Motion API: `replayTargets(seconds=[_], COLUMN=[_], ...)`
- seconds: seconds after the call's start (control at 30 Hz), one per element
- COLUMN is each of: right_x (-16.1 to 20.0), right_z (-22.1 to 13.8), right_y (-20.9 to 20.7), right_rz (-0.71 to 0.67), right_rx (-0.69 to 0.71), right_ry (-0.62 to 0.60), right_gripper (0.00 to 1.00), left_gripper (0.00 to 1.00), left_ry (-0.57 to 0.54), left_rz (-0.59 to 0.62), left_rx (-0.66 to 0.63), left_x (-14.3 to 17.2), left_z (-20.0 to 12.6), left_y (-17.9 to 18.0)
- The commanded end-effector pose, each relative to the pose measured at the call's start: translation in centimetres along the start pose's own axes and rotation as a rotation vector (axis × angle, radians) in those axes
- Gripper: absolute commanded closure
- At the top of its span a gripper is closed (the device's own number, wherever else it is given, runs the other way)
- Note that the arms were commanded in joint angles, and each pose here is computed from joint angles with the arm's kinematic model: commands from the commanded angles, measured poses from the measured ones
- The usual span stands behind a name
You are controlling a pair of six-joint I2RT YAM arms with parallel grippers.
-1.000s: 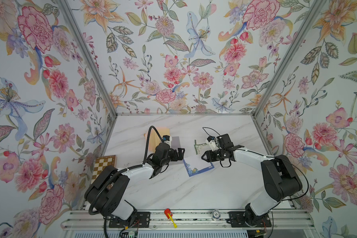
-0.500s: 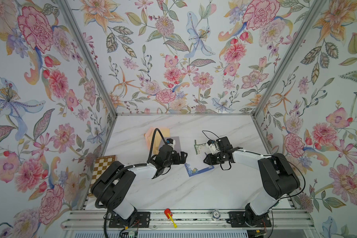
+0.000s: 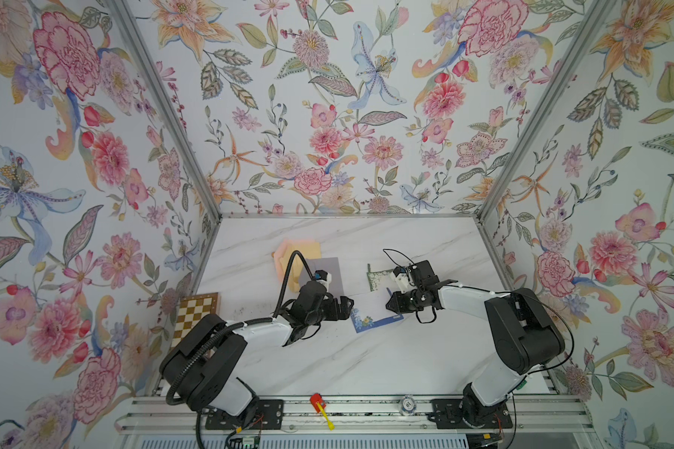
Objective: Fold the letter paper in half and place it into the envelope
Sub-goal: Fold the letter paper at the center of the board.
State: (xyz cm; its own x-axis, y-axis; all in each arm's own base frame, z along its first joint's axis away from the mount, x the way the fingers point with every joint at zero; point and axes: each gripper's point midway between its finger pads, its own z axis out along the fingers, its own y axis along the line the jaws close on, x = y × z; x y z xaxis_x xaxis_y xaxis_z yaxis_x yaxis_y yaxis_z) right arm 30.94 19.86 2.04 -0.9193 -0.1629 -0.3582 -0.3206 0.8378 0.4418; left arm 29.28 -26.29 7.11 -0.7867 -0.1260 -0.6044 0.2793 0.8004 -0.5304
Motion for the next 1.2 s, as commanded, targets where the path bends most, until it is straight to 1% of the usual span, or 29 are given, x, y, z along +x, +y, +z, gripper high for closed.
replayTargets(seconds=[0.0, 0.17, 0.37, 0.53, 0.73, 1.17], right_x=[4.4, 5.4, 6.7, 7.4, 7.8, 9.0], right_z=[0.9, 1.1, 1.6, 1.5, 1.1, 1.6], right_y=[-1.9, -2.3, -2.6, -2.5, -2.2, -1.9], right_rz=[0.094, 0.144, 0.194, 0.22, 0.24, 0.279], right_rx=[0.061, 0.069, 0.074, 0.072, 0.064, 0.069], right_ry=[0.131, 0.158, 0.193, 0.204, 0.199, 0.227], right_gripper=[0.8, 0.81, 0.82, 0.83, 0.83, 0.84], left_gripper=[0.04, 0.08, 0.11, 0.14, 0.15, 0.16], left_ry=[0.044, 0.06, 0.092, 0.156, 0.2, 0.239], left_rz=[-0.042, -0.074, -0.088, -0.111, -0.138, -0.149], left_rx=[-0.004, 0.056, 0.138, 0.144, 0.126, 0.152], left_x=[2.0, 3.0, 3.6, 5.5, 7.4, 8.7], left_z=[-0.6, -0.6, 0.7, 2.2, 2.2, 3.3], left_y=[0.6, -0.3, -2.3, -2.2, -1.4, -1.9])
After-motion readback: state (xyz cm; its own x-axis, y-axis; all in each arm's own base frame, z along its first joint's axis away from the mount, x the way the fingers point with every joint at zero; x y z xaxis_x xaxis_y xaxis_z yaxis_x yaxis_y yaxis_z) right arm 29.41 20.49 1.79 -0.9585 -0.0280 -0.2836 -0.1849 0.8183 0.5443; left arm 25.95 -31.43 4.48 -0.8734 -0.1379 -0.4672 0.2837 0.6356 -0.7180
